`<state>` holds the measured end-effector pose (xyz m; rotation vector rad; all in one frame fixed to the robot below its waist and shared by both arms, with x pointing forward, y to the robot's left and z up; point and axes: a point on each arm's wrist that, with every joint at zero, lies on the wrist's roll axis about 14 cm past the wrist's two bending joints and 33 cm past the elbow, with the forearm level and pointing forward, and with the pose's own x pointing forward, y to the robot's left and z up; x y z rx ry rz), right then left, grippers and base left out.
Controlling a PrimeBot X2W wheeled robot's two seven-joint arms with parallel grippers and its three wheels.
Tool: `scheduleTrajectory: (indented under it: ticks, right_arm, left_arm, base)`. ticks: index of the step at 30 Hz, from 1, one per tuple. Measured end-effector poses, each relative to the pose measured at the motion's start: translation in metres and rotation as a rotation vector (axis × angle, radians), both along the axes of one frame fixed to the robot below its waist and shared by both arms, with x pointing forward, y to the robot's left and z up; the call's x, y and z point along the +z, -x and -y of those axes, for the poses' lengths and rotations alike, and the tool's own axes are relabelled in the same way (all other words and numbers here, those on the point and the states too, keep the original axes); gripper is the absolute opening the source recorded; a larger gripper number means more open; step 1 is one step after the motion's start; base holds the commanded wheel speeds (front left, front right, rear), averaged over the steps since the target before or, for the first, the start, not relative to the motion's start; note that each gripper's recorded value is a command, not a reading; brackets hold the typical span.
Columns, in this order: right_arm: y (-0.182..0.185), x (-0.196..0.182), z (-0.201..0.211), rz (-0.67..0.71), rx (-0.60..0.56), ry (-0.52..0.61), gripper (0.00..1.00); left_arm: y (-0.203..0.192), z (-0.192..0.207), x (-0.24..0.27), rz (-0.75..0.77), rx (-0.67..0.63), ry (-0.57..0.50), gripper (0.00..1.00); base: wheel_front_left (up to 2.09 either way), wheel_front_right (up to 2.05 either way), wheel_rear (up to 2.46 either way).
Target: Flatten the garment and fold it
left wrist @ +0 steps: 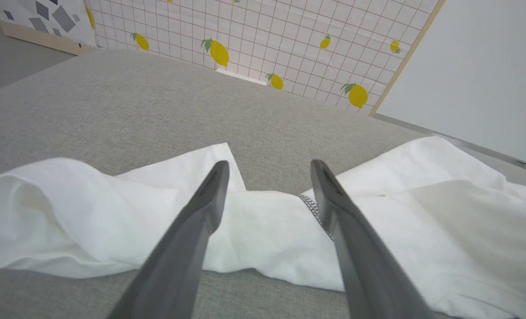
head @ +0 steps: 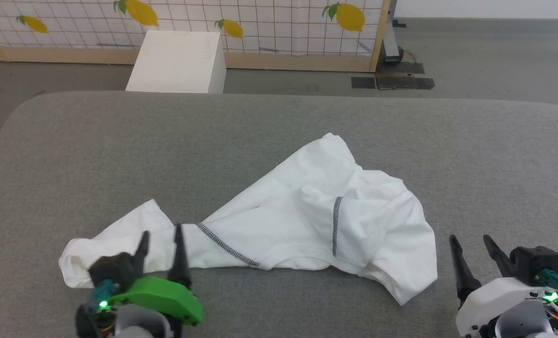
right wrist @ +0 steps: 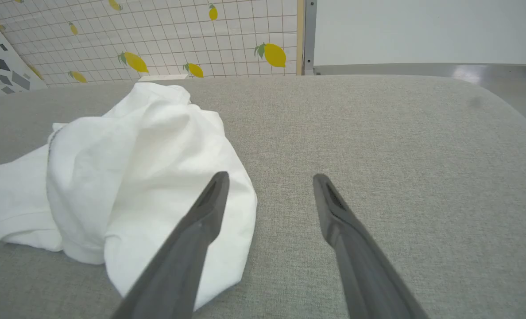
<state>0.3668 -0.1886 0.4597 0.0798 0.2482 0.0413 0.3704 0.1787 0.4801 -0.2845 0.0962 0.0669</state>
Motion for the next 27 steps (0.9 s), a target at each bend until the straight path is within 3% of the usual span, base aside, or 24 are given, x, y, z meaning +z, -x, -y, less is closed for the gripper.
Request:
scheduleTrajectory:
  ticks: [5, 9, 12, 15, 20, 21, 22, 23, 24, 27]
  right_arm:
    - [0.002, -0.022, -0.008, -0.128, 0.029, 0.001, 1.0]
    - [-0.006, -0.021, -0.015, -0.133, 0.05, -0.008, 1.0]
    - [-0.008, -0.023, -0.018, -0.139, 0.057, -0.014, 1.0]
    - [-0.009, -0.026, -0.02, -0.141, 0.06, -0.024, 1.0]
    - [-0.008, -0.026, -0.014, -0.131, 0.038, -0.029, 1.0]
    - [-0.008, -0.026, -0.012, -0.128, 0.034, -0.029, 1.0]
    - [-0.007, -0.025, -0.01, -0.127, 0.028, -0.03, 1.0]
    - [-0.006, -0.025, -0.009, -0.125, 0.022, -0.032, 1.0]
    - [-0.005, -0.025, -0.007, -0.124, 0.017, -0.034, 1.0]
    - [-0.002, -0.023, -0.001, -0.116, -0.001, -0.037, 1.0]
  left_arm:
    - [0.001, 0.038, -0.01, -0.007, -0.127, -0.014, 1.0]
    - [0.005, 0.088, -0.022, -0.065, -0.319, -0.005, 1.0]
    - [0.007, 0.115, -0.03, -0.1, -0.447, -0.06, 1.0]
    - [0.008, 0.135, -0.05, -0.196, -0.574, -0.15, 1.0]
    - [0.015, 0.136, -0.094, -0.447, -0.64, -0.223, 1.0]
    - [0.016, 0.134, -0.1, -0.492, -0.646, -0.232, 0.91]
    - [0.016, 0.135, -0.103, -0.539, -0.657, -0.233, 0.45]
    - [0.017, 0.136, -0.106, -0.583, -0.665, -0.223, 0.16]
    - [0.017, 0.136, -0.106, -0.605, -0.669, -0.216, 0.0]
    - [0.012, 0.127, -0.1, -0.636, -0.637, -0.127, 0.0]
  base:
    - [0.0, 0.0, 0.0]
    - [0.0, 0.0, 0.0]
    - [0.0, 0.0, 0.0]
    - [0.0, 0.0, 0.0]
    - [0.0, 0.0, 0.0]
    - [0.0, 0.0, 0.0]
    - [0.0, 0.0, 0.0]
    - [0.0, 0.0, 0.0]
    - [0.0, 0.0, 0.0]
    - [0.0, 0.0, 0.0]
